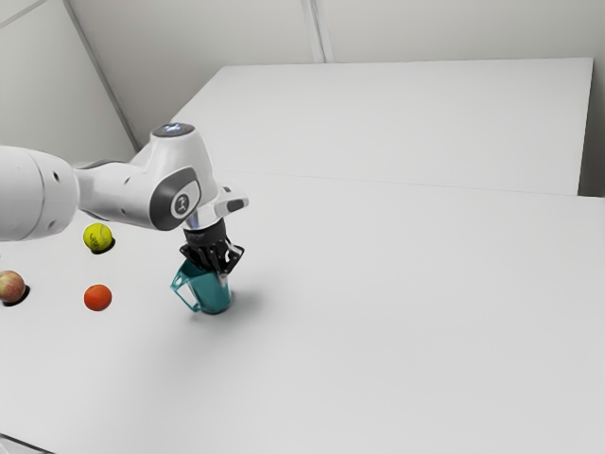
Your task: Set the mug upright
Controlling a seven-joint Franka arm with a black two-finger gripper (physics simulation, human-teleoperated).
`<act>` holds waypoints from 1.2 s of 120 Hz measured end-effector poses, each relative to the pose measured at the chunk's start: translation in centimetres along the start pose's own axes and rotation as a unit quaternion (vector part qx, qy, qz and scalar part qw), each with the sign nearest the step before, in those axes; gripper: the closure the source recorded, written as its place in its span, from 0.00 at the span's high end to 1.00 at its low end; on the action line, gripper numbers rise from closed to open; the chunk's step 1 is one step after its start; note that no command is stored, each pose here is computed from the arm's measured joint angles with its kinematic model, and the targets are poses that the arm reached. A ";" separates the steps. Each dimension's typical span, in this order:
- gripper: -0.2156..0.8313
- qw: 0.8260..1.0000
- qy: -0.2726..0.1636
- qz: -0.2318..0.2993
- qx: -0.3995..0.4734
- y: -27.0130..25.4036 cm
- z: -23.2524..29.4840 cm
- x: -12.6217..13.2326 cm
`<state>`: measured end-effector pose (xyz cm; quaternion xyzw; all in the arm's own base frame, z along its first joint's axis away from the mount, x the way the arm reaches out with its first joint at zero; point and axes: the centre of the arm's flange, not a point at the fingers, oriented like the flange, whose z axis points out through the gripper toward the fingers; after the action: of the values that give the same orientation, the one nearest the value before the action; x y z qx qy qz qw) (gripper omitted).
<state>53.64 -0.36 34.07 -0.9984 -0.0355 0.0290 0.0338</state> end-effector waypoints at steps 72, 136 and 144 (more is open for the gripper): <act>0.75 0.999 0.032 0.001 0.002 -0.2 -5.8 1.1; 0.79 0.996 0.083 0.012 0.017 -1.1 -21.8 1.8; 0.79 0.996 0.085 0.013 0.018 -1.3 -23.2 1.7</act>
<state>56.63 -0.44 57.16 -0.9969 -0.0191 -0.0549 0.0540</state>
